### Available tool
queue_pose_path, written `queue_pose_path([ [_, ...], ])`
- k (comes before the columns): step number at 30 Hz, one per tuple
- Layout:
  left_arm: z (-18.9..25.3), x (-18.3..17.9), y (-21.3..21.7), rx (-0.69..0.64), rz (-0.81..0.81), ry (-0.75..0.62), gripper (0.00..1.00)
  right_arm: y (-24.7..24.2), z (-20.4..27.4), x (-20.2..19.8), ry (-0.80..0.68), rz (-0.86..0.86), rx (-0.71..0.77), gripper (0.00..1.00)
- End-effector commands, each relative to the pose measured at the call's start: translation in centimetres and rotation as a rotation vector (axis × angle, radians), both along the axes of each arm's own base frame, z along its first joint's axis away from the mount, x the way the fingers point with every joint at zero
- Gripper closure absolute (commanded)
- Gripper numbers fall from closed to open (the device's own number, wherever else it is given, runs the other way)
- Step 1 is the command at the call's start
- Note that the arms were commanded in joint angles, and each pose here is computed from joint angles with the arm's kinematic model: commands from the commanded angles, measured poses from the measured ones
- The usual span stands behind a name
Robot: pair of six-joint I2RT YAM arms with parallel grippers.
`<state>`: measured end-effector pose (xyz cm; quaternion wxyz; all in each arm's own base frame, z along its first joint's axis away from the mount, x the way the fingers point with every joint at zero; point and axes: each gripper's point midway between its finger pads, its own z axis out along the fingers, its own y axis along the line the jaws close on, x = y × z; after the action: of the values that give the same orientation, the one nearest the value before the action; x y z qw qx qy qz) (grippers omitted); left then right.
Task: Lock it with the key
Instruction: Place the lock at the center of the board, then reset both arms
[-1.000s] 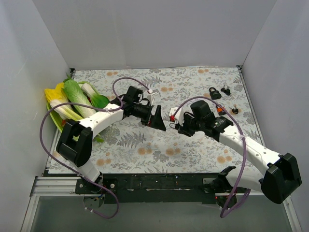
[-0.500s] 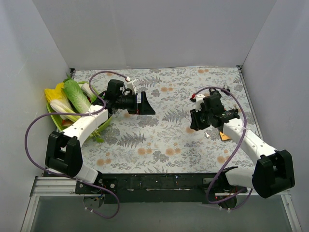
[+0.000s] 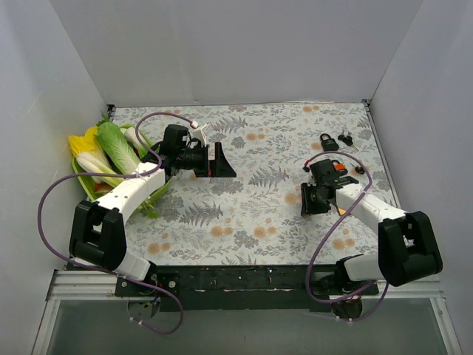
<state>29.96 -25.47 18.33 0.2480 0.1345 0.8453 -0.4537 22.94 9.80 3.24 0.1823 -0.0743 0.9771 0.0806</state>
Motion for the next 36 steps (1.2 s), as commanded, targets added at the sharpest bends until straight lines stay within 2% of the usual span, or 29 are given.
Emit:
queue_pose_path([
  [1,0.6,-0.5,0.4,0.007,-0.016,-0.011,0.02,0.3,-0.2,1.8,-0.032,-0.054,-0.001,0.96],
  [5,-0.4,-0.3,0.7,0.053,-0.026,0.018,0.02,0.5,-1.1,1.8,0.005,-0.078,0.006,0.76],
  [7,-0.5,-0.4,0.8,0.061,-0.031,0.017,0.02,0.8,-1.4,1.8,0.028,-0.079,0.014,0.7],
  [8,-0.4,-0.4,0.8,0.063,-0.03,0.013,0.02,0.9,-1.5,1.8,0.035,-0.085,0.018,0.59],
  [10,-0.6,-0.4,0.9,0.069,-0.026,0.025,0.02,0.9,-1.7,1.7,0.051,-0.091,0.015,0.47],
  [11,-0.8,-0.5,0.9,0.073,-0.028,0.031,0.02,0.9,-1.7,1.6,0.054,-0.091,0.015,0.36],
  [14,-0.9,-0.5,1.1,0.088,-0.025,0.043,0.02,1.5,-1.1,1.2,0.072,-0.082,0.046,0.17],
  [17,-0.8,0.0,1.4,0.119,-0.006,0.044,0.02,1.5,0.0,1.5,0.053,-0.074,0.05,0.13],
  [20,-0.1,0.4,1.9,0.155,-0.011,0.012,0.02,1.7,2.5,3.2,-0.032,-0.04,0.053,0.11],
  [24,1.6,2.1,3.1,0.203,0.033,-0.068,0.02,2.1,7.9,6.2,-0.23,0.035,0.067,0.06],
  [29,2.4,4.9,6.0,0.258,0.115,-0.085,0.02,1.9,15.3,9.2,-0.453,0.146,0.105,0.05],
  [32,2.7,6.4,8.5,0.282,0.196,-0.095,0.02,0.4,18.6,9.9,-0.589,0.178,0.102,0.04],
  [36,3.2,6.3,11.1,0.325,0.286,-0.148,0.02,-2.6,19.8,10.1,-0.655,0.122,0.062,0.04],
])
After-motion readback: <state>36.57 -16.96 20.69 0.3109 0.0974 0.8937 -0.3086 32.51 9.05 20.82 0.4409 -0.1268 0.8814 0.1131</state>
